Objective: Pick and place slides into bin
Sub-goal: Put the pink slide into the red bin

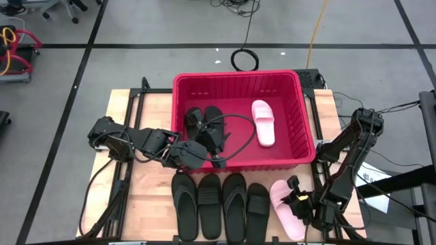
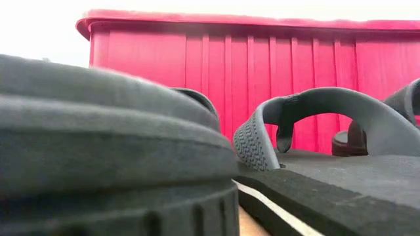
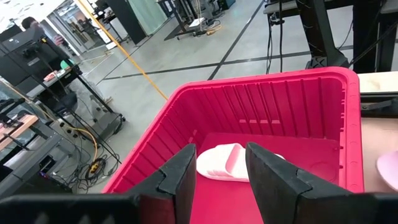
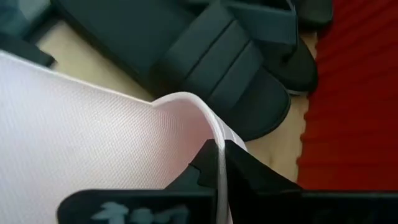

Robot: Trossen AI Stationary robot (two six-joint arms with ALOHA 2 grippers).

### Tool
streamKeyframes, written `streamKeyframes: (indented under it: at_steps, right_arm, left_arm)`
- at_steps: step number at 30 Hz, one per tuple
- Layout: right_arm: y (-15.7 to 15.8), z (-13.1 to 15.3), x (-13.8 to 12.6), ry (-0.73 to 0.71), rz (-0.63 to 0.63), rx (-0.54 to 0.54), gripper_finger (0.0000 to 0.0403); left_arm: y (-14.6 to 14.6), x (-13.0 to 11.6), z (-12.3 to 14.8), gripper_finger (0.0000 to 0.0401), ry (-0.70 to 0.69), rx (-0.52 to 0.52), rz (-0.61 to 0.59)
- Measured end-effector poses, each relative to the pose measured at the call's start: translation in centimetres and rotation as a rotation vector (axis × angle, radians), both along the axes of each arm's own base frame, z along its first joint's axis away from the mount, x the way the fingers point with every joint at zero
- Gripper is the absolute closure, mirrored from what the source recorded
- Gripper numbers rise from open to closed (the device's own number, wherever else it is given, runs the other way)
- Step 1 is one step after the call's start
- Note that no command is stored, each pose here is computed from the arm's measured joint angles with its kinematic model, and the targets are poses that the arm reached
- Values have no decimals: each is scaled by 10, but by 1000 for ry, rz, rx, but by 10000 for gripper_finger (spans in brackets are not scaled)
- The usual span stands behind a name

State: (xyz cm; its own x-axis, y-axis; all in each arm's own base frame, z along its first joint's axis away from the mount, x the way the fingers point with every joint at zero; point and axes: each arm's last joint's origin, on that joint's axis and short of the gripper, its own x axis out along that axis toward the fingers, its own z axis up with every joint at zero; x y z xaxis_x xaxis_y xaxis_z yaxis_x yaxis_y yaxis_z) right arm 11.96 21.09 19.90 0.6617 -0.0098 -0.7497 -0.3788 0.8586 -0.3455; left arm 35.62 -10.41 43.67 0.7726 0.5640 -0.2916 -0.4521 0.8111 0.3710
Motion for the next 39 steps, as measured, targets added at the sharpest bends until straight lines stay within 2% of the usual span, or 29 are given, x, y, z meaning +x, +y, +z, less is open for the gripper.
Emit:
streamKeyframes:
  at_steps: [6, 15, 25, 39]
  right_arm:
    - [7, 17, 3, -23, 18, 20, 402]
    - [7, 32, 3, -2, 37, -43, 403]
    - [14, 59, 7, -24, 108, -61, 403]
    - [20, 112, 13, -108, 200, -93, 403]
  left_arm:
    - [0, 0, 0, 254, 0, 0, -1]
    - [0, 0, 0, 254, 1, 0, -1]
    - [0, 0, 0, 254, 1, 0, -1]
    - [0, 0, 0, 254, 6, 7, -4]
